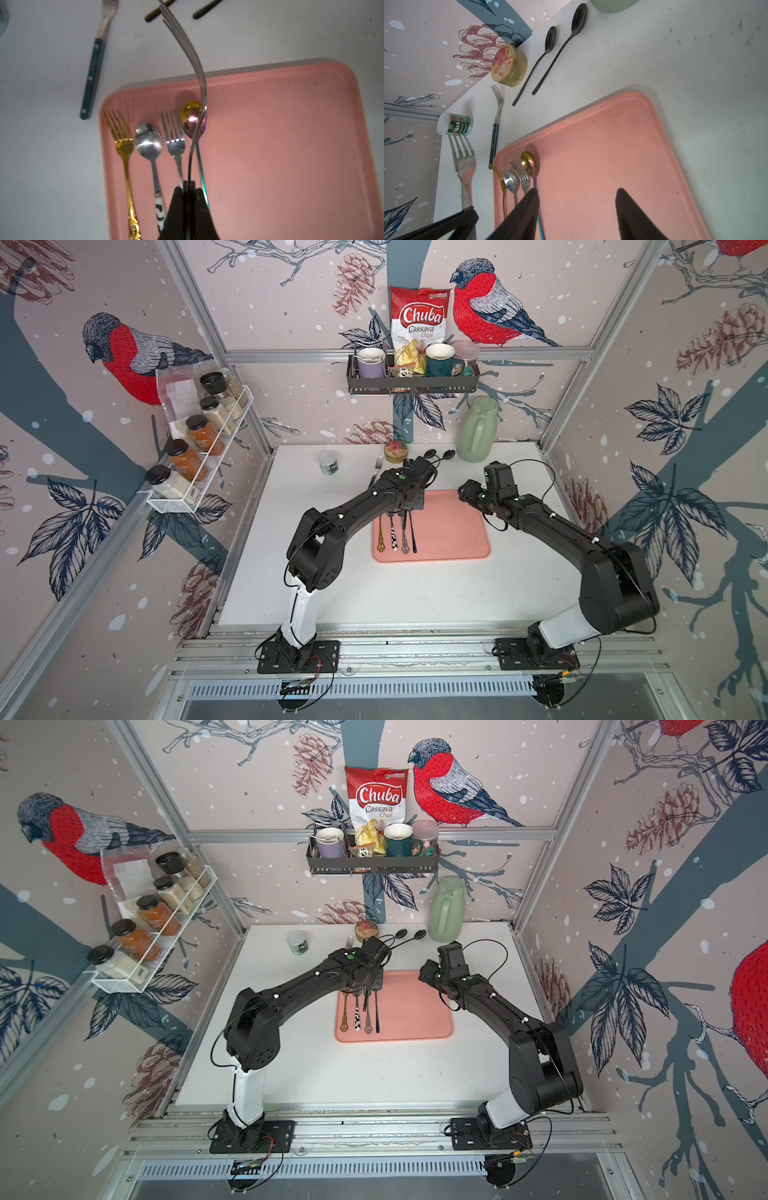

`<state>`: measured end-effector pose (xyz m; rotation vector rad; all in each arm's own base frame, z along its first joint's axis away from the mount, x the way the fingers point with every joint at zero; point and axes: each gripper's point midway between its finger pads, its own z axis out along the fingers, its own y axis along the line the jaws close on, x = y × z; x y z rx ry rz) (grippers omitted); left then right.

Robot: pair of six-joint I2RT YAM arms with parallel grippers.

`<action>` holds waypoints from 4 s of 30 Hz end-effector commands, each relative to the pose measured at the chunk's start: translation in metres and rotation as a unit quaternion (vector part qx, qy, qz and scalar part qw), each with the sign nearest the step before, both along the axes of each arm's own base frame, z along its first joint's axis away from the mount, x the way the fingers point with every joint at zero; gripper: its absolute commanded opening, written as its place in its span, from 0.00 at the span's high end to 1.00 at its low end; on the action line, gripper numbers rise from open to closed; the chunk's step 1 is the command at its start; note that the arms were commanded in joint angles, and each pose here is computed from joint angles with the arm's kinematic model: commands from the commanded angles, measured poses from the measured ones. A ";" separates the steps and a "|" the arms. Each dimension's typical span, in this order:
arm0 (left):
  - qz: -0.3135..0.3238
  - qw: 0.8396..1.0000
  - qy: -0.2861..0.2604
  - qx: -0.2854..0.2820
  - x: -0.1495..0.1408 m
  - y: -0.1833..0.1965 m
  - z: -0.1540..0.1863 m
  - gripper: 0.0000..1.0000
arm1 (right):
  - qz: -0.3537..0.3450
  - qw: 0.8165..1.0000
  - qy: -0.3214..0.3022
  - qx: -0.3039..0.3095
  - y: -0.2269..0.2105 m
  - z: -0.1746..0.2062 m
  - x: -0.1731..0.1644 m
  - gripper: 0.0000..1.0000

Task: Set the spoon and fork side by side
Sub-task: Place the fork on the tray, then adjust the fork on the tray.

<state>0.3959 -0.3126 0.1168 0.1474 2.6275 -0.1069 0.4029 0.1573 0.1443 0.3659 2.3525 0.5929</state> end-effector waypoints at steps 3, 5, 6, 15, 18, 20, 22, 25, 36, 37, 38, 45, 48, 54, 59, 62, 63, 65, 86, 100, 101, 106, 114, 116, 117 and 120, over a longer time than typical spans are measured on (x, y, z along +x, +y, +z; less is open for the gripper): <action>0.003 1.000 0.007 -0.023 -0.009 -0.044 -0.019 0.98 | 0.007 0.999 0.017 0.051 0.006 -0.004 -0.003 0.43; 0.005 1.000 0.018 -0.019 -0.013 -0.052 -0.034 0.98 | 0.001 0.998 0.035 0.057 0.004 -0.012 -0.005 0.43; 0.003 1.000 0.021 -0.021 -0.015 -0.057 -0.042 0.98 | 0.000 0.997 0.042 0.059 0.004 -0.015 -0.007 0.44; 0.005 0.999 0.032 -0.010 -0.014 -0.072 -0.073 0.95 | -0.003 0.997 0.061 0.046 0.001 -0.028 -0.014 0.45; 0.003 0.999 0.032 0.003 -0.016 -0.071 -0.074 0.82 | 0.000 0.997 0.069 0.039 0.004 -0.031 -0.015 0.46; 0.003 0.999 0.033 0.011 -0.018 -0.067 -0.074 0.74 | 0.000 0.997 0.072 0.032 0.005 -0.032 -0.016 0.46; 0.003 1.000 0.027 0.009 -0.018 -0.065 -0.066 0.69 | 0.001 0.997 0.074 0.025 0.006 -0.032 -0.017 0.47; 0.005 1.000 0.013 0.012 -0.021 -0.053 -0.046 0.66 | 0.002 0.997 0.079 0.010 0.007 -0.032 -0.025 0.47; 0.045 0.998 -0.015 -0.034 -0.049 0.056 0.018 0.68 | 0.020 0.995 0.085 -0.049 0.033 -0.030 -0.055 0.50; 0.051 0.998 -0.018 -0.033 -0.054 0.070 0.020 0.68 | 0.024 0.994 0.088 -0.057 0.038 -0.031 -0.057 0.51; 0.055 0.998 -0.023 -0.035 -0.059 0.082 0.025 0.68 | 0.027 0.994 0.089 -0.062 0.044 -0.032 -0.059 0.52; 0.070 0.995 -0.045 -0.046 -0.086 0.133 0.047 0.68 | 0.039 0.986 0.114 -0.114 0.073 -0.057 -0.068 0.58; 0.068 0.995 -0.058 -0.053 -0.092 0.141 0.056 0.68 | 0.044 0.982 0.127 -0.131 0.083 -0.071 -0.069 0.61; 0.061 0.995 -0.067 -0.050 -0.096 0.147 0.064 0.68 | 0.050 0.972 0.146 -0.175 0.094 -0.094 -0.068 0.64; 0.057 0.995 -0.066 -0.052 -0.098 0.147 0.066 0.68 | 0.055 0.968 0.165 -0.181 0.097 -0.111 -0.067 0.80; 0.059 0.995 -0.072 -0.042 -0.097 0.151 0.069 0.68 | 0.058 0.966 0.172 -0.182 0.099 -0.116 -0.068 0.85; 0.059 0.995 -0.074 -0.039 -0.097 0.152 0.070 0.68 | 0.059 0.967 0.172 -0.181 0.100 -0.116 -0.067 0.85; 0.057 0.995 -0.077 -0.040 -0.097 0.152 0.072 0.68 | 0.063 0.966 0.175 -0.179 0.102 -0.118 -0.067 0.85; 0.044 0.994 -0.090 -0.041 -0.091 0.148 0.087 0.68 | 0.096 0.965 0.179 -0.164 0.108 -0.123 -0.066 0.94; 0.041 0.995 -0.087 -0.037 -0.092 0.148 0.083 0.68 | 0.265 0.956 0.118 0.033 0.147 -0.099 -0.071 0.99; 0.041 0.995 -0.088 -0.038 -0.092 0.148 0.084 0.68 | 0.274 0.953 0.120 0.042 0.149 -0.100 -0.072 0.99; 0.043 0.995 -0.086 -0.036 -0.095 0.151 0.085 0.69 | 0.278 0.950 0.130 0.051 0.151 -0.109 -0.071 0.98; 0.046 0.993 -0.099 -0.039 -0.100 0.157 0.093 0.69 | 0.242 0.962 0.128 0.014 0.126 -0.109 -0.070 0.91; 0.044 0.993 -0.098 -0.042 -0.101 0.156 0.094 0.69 | 0.239 0.962 0.132 0.009 0.123 -0.111 -0.070 0.83; 0.043 0.993 -0.098 -0.043 -0.101 0.156 0.094 0.69 | 0.237 0.962 0.134 0.007 0.122 -0.113 -0.071 0.74; 0.041 0.994 -0.096 -0.044 -0.101 0.155 0.094 0.69 | 0.232 0.963 0.135 0.003 0.118 -0.115 -0.071 0.64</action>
